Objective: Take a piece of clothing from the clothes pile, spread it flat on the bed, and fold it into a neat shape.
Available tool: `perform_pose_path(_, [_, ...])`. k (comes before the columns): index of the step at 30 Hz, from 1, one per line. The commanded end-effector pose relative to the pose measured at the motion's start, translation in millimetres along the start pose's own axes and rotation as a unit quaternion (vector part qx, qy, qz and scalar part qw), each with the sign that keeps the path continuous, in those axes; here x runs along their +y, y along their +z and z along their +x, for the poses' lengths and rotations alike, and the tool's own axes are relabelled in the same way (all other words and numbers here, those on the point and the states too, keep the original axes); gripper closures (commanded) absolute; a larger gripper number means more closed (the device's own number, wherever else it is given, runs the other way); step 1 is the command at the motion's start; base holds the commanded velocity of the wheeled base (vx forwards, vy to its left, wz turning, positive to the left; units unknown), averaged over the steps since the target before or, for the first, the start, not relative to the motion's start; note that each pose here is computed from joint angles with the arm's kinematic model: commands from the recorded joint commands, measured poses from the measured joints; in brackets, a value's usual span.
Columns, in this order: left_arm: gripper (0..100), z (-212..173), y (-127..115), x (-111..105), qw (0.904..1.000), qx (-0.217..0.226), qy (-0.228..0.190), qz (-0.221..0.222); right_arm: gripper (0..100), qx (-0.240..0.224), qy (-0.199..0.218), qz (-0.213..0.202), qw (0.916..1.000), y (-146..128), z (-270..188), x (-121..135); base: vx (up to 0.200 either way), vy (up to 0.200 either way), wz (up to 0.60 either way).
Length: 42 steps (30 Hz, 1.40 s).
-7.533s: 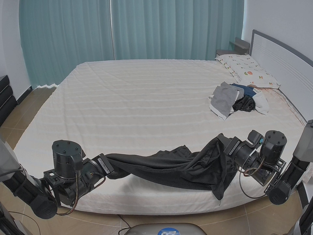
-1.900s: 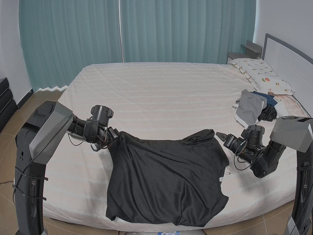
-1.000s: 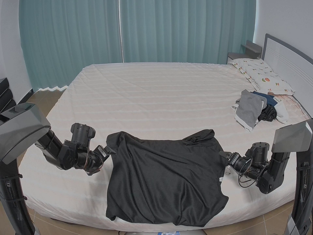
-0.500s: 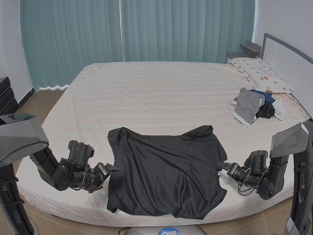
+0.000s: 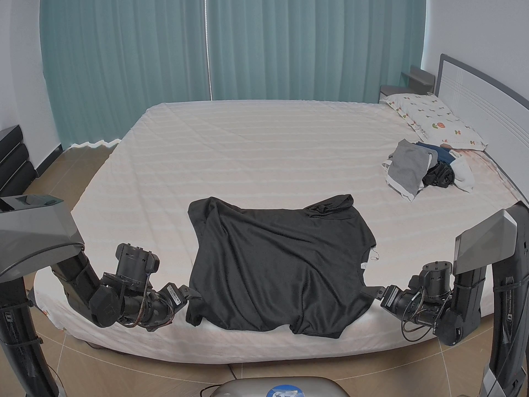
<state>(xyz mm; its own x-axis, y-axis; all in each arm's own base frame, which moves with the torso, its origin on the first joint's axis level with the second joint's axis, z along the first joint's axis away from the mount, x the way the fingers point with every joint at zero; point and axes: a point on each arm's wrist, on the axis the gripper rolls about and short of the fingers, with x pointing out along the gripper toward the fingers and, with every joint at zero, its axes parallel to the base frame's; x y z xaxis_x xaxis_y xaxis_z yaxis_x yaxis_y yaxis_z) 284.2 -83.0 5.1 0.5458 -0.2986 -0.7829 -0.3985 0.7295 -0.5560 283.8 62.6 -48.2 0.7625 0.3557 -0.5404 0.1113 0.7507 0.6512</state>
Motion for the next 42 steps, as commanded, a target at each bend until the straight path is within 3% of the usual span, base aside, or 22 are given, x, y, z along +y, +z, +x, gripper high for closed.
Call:
perform_pose_path(1, [0, 5.0, -1.6, 2.9, 1.0000, 0.003, 0.006, 0.000, 0, 0.005, -0.004, 0.002, 1.0000, -2.6, 0.4, -2.8, 0.000, 0.000, 0.00])
perform_pose_path(8, [0, 8.4, -12.1, -8.2, 0.9997, 0.005, -0.010, 0.020, 0, 0.002, -0.001, 0.004, 1.0000, -1.2, 1.2, -1.8, 0.000, 0.000, 0.00])
perform_pose_path(13, [0, 24.3, -25.2, -8.9, 0.9989, -0.008, 0.024, 0.040, 0, 0.003, 0.004, 0.003, 1.0000, -0.9, 1.0, -0.6, 0.000, 0.000, 0.00])
perform_pose_path(27, [0, 42.5, -21.3, -15.6, 0.9973, -0.032, 0.018, 0.064, 0, 0.011, 0.013, -0.003, 0.9999, -6.0, 0.3, 6.6, 0.000, 0.000, 0.00])
perform_pose_path(28, [100, 43.9, -20.4, -14.0, 0.9969, -0.032, 0.022, 0.069, 0, 0.011, 0.013, -0.004, 0.9998, -6.3, 0.4, 6.9, 0.000, 0.000, 0.00])
perform_pose_path(42, [100, 26.7, 12.9, -0.2, 0.9958, -0.083, 0.033, 0.021, 0, 0.017, 0.026, -0.019, 0.9993, -15.5, 2.6, 14.1, 0.000, 0.000, 0.00])
